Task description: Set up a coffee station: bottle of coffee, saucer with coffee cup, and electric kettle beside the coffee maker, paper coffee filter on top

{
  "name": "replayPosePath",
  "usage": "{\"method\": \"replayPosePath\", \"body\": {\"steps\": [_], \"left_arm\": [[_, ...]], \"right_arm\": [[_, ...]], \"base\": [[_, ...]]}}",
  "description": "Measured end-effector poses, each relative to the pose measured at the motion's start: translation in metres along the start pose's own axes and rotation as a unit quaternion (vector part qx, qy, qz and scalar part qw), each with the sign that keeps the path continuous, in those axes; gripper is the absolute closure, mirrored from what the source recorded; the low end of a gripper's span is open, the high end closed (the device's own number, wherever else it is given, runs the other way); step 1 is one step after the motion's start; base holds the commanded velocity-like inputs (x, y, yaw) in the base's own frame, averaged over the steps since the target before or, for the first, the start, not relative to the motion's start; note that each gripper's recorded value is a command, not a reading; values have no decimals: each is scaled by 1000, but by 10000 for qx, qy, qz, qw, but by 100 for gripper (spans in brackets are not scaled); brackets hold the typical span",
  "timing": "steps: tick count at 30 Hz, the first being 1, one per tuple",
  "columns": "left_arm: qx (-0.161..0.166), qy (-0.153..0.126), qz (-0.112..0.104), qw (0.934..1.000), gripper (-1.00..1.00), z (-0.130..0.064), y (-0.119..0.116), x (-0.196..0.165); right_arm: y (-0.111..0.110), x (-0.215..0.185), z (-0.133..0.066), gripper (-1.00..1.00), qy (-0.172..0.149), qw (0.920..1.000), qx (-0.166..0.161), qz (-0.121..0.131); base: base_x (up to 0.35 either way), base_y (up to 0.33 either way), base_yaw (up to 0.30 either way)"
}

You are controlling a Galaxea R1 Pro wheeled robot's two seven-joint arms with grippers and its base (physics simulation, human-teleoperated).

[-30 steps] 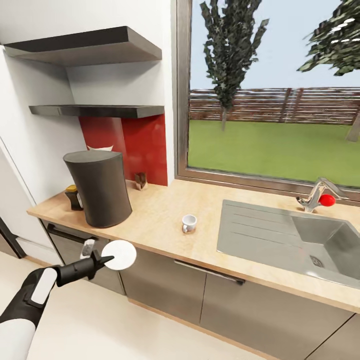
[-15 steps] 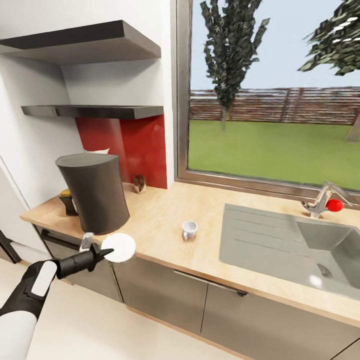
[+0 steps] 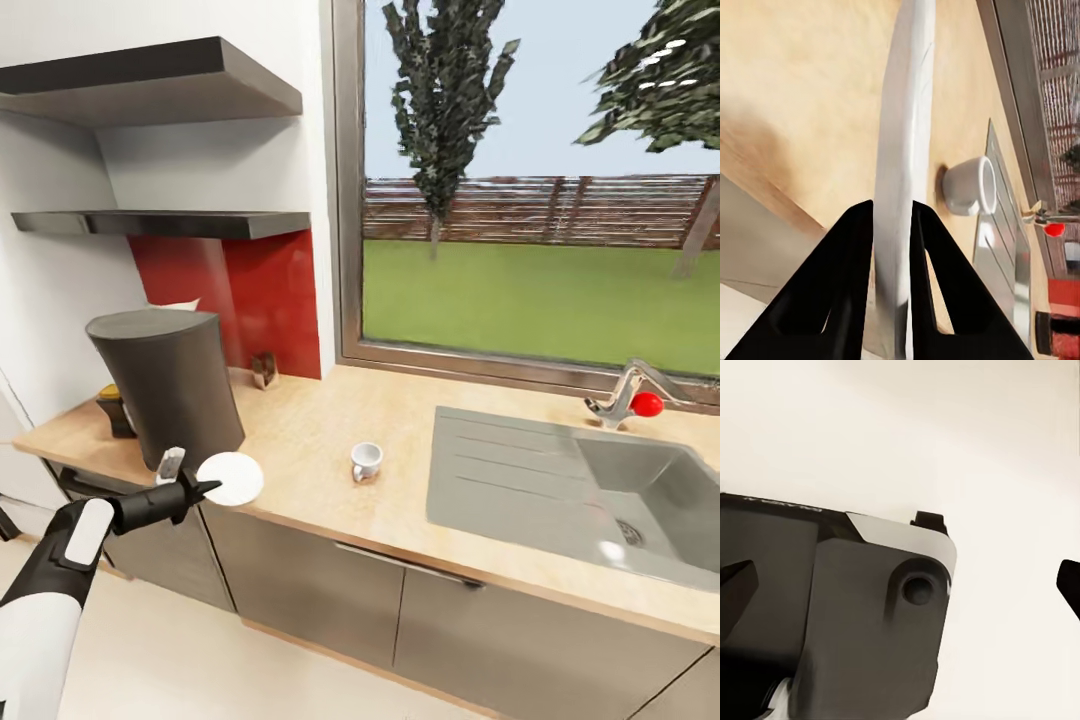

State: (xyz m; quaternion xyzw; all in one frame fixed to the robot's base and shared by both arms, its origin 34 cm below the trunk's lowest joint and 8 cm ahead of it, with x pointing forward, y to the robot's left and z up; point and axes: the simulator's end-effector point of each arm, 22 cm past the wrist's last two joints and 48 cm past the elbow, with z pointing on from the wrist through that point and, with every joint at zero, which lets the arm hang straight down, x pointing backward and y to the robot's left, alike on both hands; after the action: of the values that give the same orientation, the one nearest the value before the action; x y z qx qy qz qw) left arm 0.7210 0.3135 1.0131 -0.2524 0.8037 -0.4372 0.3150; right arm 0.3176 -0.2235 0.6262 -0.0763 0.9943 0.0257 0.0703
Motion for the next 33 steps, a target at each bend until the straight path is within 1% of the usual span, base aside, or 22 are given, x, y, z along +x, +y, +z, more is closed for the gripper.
{"method": "replayPosePath", "body": {"steps": [6, 13, 17, 21, 25, 28, 29, 33], "left_arm": [[-3, -4, -63, 10000, 100, 0, 4, 1], [-100, 105, -247, 9996, 100, 2, 19, 11], [-113, 119, -277, 9995, 100, 2, 21, 12], [-123, 100, -292, 9994, 100, 0, 23, 10], [-105, 21, -388, 9992, 100, -3, 26, 7], [-128, -45, -419, 9990, 100, -7, 30, 2], [-220, -112, -431, 9988, 100, -16, 40, -3], [-292, -227, -523, 9979, 100, -29, 55, -9]], "right_arm": [[0, 0, 0, -100, -3, 10000, -1, -1], [0, 0, 0, -100, 0, 10000, 4, 0], [0, 0, 0, -100, -1, 10000, 5, -1], [0, 0, 0, -100, -5, 10000, 1, -1], [0, 0, 0, -100, -5, 10000, -3, -5], [0, -1, 0, -100, -5, 10000, -5, -8], [1, -1, 0, -100, -5, 10000, -5, -9], [1, -1, 0, -100, -5, 10000, -6, -9]], "base": [[0, 0, -291], [61, 0, -190], [63, 0, -256], [10, 0, -83], [1, 0, -8], [0, 0, -1], [0, 0, 0], [0, 0, 0]]}}
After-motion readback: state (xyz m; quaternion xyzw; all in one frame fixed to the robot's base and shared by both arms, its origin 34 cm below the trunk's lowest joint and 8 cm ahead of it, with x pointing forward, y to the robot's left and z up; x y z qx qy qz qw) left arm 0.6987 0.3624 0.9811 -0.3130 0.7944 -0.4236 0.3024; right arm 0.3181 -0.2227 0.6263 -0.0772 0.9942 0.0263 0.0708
